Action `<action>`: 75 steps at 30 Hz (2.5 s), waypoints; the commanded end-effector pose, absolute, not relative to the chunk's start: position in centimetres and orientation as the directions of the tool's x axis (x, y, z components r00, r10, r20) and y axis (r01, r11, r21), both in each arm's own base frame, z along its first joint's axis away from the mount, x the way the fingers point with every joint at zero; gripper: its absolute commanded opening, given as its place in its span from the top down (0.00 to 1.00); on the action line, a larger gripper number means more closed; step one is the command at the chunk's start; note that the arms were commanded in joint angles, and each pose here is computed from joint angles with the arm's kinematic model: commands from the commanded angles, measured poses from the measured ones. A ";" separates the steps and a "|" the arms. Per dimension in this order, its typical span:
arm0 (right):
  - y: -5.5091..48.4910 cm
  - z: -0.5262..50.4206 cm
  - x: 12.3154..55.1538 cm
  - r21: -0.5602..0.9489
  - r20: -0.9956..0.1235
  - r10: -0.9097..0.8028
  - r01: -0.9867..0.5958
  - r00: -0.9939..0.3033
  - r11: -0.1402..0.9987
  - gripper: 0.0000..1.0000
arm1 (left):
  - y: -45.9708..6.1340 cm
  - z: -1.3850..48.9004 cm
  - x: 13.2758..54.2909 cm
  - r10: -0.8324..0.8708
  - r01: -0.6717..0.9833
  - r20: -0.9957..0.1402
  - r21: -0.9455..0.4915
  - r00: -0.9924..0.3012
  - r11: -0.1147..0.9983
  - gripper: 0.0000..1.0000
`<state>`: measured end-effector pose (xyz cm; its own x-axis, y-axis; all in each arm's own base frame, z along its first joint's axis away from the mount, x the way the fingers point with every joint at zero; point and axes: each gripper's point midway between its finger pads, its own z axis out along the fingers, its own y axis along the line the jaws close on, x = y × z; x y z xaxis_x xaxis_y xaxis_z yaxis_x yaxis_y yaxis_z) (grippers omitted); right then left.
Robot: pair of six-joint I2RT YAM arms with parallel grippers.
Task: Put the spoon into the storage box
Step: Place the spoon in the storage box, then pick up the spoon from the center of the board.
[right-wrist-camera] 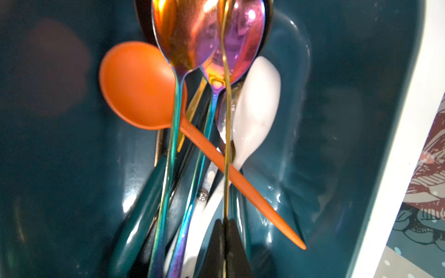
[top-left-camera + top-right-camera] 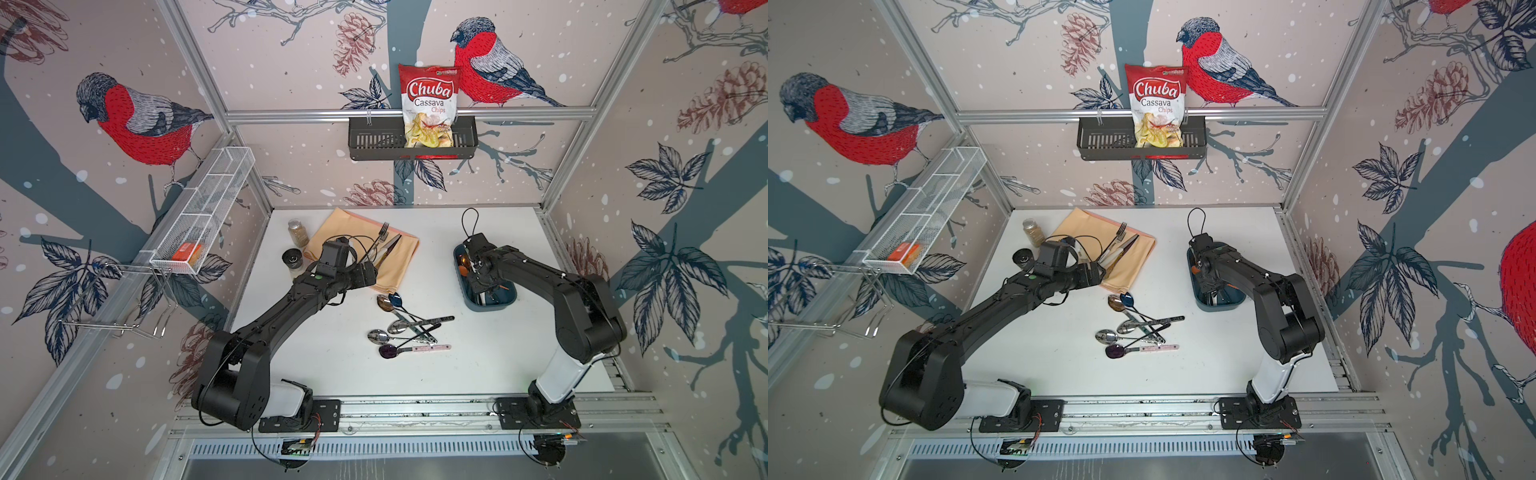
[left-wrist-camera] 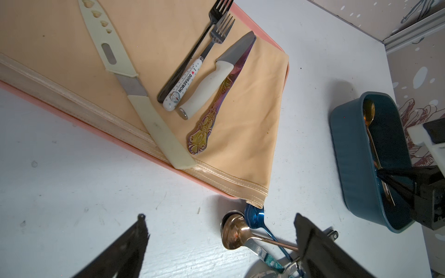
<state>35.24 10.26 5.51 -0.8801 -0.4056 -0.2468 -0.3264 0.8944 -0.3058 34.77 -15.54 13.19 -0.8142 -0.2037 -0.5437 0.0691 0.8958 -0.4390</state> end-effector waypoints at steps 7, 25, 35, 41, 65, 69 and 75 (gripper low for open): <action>10.9 6.0 35.9 -0.315 -0.286 -0.394 -0.302 -0.874 0.900 0.75 | -15.2 13.4 34.8 -0.196 0.072 -0.558 -0.421 -0.806 0.904 0.04; 21.4 14.9 35.7 -0.205 -0.481 -0.584 -0.564 -0.654 0.800 0.59 | -9.2 11.6 32.9 -0.376 -0.110 -0.489 -0.488 -0.787 0.866 0.04; 32.8 10.3 29.5 -0.008 -0.506 -0.724 -0.837 -0.469 0.548 0.59 | -5.9 9.5 30.2 -0.500 -0.238 -0.415 -0.538 -0.760 0.808 0.04; 34.1 6.4 26.7 0.005 -0.418 -0.808 -0.890 -0.416 0.455 0.61 | -5.2 9.0 29.3 -0.517 -0.262 -0.410 -0.534 -0.751 0.804 0.04; 33.4 1.6 24.7 0.017 -0.287 -0.869 -0.909 -0.403 0.416 0.74 | -5.1 8.5 29.0 -0.498 -0.255 -0.407 -0.518 -0.765 0.816 0.04; 33.3 1.6 24.7 0.024 -0.289 -0.868 -0.909 -0.404 0.416 0.80 | -5.2 8.3 29.0 -0.497 -0.257 -0.403 -0.517 -0.769 0.817 0.04; 33.3 1.4 24.6 0.039 -0.285 -0.868 -0.910 -0.406 0.413 0.86 | -5.2 8.3 29.2 -0.494 -0.255 -0.402 -0.516 -0.771 0.818 0.04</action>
